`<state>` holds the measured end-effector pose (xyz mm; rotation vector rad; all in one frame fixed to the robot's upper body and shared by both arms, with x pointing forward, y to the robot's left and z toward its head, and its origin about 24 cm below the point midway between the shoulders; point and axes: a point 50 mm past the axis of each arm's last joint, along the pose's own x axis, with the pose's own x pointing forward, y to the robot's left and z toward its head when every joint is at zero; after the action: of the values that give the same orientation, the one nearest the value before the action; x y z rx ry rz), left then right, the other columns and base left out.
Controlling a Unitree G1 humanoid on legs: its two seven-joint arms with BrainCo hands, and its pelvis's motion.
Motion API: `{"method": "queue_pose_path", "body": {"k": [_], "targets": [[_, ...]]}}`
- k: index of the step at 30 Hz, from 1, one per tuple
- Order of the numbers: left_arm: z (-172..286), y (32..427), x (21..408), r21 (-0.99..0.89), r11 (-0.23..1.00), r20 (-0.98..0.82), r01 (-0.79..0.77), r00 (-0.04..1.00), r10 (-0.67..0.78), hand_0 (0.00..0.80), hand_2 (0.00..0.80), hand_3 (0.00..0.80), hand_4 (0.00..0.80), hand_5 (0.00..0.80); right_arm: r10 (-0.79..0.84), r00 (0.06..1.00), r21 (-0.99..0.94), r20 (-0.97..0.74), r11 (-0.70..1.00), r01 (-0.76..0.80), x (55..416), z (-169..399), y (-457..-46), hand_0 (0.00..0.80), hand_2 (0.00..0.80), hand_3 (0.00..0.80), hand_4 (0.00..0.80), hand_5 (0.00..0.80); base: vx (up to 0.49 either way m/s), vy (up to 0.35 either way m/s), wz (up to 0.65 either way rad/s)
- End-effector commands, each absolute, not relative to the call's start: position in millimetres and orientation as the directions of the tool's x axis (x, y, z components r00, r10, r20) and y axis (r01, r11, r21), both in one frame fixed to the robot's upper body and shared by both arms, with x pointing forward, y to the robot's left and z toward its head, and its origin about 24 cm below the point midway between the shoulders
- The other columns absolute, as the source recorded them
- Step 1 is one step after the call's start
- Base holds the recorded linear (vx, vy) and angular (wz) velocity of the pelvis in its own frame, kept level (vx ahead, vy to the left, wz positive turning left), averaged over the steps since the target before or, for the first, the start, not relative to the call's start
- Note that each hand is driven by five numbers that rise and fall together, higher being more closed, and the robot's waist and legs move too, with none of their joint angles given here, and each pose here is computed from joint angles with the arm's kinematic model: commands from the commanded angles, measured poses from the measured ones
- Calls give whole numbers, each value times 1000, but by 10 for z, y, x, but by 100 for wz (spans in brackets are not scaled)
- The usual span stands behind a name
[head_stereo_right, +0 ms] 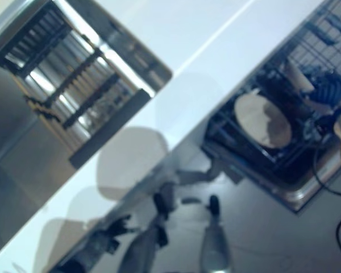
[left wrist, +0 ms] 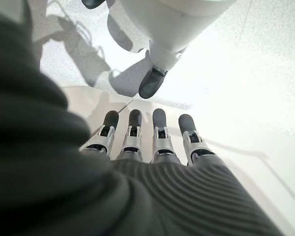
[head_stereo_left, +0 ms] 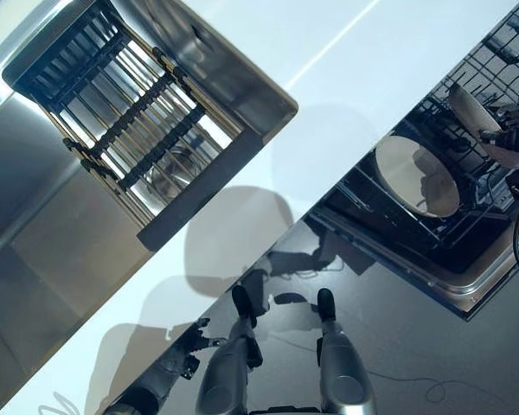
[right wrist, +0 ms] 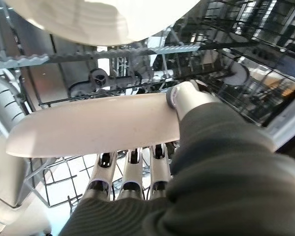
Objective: Take plates into dishwasher
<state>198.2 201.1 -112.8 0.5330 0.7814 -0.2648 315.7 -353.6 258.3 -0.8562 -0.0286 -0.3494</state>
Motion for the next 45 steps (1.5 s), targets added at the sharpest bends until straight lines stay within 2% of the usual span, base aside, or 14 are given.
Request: {"method": "queue_pose_path", "body": {"k": [1, 16, 30, 45], "targets": [[-777, 2506, 2370, 485, 818, -637, 310, 766, 87, 0, 0, 0, 0, 0, -327, 903, -746, 279, 519, 418, 3115, 3014, -3591, 800, 800, 800, 800, 800, 0, 0, 0], [-768, 2459, 2385, 478, 817, -633, 324, 771, 65, 0, 0, 0, 0, 0, -441, 853, -800, 279, 384, 460, 3152, 3100, -3742, 800, 800, 800, 800, 800, 6, -3, 2], [-746, 2514, 2365, 483, 817, -628, 316, 775, 71, 0, 0, 0, 0, 0, -528, 769, -895, 360, 36, 444, 3017, 3345, -3898, 800, 800, 800, 800, 800, 1, -1, 0], [-711, 2645, 2331, 489, 826, -623, 279, 775, 108, 0, 0, 0, 0, 0, -633, 642, -855, 433, -62, 516, 2794, 3450, -4165, 800, 800, 800, 800, 800, -2, -1, -1]]}}
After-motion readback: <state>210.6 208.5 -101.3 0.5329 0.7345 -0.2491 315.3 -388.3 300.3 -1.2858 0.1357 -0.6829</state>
